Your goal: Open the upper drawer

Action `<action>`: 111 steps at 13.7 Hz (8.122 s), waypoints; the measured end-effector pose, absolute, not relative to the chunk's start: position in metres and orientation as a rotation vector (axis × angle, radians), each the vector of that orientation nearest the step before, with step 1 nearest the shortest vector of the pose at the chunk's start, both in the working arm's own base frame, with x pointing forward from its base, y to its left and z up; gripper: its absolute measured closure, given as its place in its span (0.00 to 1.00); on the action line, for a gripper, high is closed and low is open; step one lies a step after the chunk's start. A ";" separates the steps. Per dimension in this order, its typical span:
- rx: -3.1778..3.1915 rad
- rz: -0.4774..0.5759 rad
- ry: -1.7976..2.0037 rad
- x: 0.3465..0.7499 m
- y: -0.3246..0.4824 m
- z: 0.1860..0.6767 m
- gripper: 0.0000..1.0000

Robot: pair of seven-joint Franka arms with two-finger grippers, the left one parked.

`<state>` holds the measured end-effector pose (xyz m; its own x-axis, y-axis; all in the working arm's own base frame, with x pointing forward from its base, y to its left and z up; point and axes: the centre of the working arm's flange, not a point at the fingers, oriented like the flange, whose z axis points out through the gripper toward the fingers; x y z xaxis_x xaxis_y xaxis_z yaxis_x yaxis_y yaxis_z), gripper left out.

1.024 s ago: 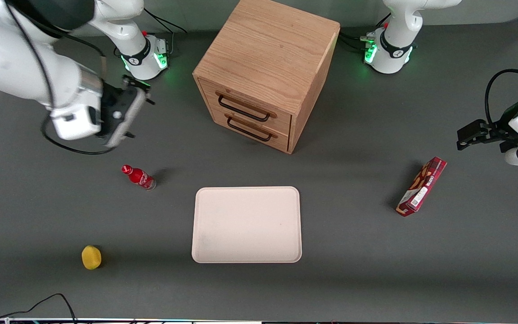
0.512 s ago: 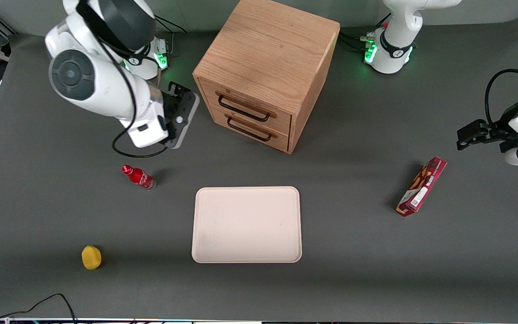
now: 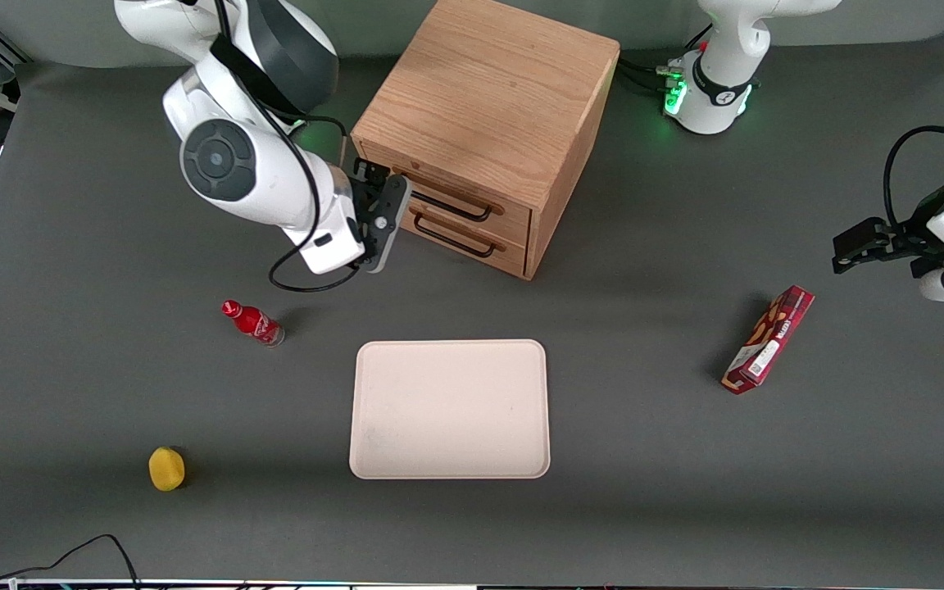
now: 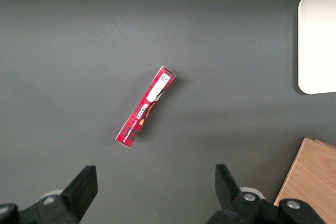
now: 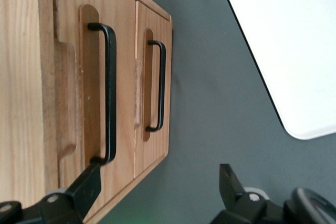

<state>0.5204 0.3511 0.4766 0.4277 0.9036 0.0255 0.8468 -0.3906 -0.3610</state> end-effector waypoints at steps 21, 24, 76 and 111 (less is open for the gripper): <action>-2.284 0.175 -1.548 0.485 0.412 0.421 0.00; -2.280 0.173 -1.549 0.485 0.415 0.417 0.00; -2.376 0.030 -1.477 0.551 0.385 0.390 0.00; -2.544 -0.111 -1.483 0.660 0.292 0.382 0.00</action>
